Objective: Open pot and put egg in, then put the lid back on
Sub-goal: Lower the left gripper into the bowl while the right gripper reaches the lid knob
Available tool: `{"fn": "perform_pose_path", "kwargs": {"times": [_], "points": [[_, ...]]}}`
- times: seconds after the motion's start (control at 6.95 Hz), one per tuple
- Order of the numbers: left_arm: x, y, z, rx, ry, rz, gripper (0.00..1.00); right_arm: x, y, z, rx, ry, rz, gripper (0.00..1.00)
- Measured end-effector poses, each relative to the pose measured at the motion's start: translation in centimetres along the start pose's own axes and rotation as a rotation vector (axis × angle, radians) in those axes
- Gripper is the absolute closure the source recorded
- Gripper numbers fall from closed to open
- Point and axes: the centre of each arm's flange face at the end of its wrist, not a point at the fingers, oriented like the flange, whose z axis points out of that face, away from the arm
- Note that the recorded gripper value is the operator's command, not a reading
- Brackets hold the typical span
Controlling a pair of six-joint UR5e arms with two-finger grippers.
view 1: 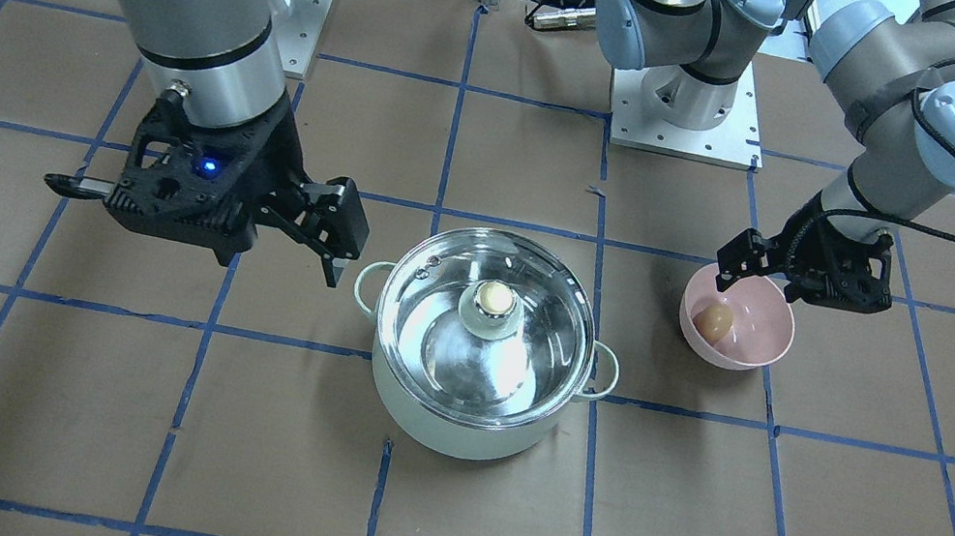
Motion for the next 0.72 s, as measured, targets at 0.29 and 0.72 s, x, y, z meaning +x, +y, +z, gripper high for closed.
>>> {"fn": "perform_pose_path", "kwargs": {"times": [0.29,0.72], "points": [[-0.6,0.2,2.0,0.031,-0.021,0.046,0.0,-7.2,2.2,4.9,0.001,-0.016,0.057,0.04],[-1.2,1.0,3.9,-0.006,-0.025,0.039,0.0,-13.3,5.4,11.3,0.022,0.013,0.087,0.05]]}}
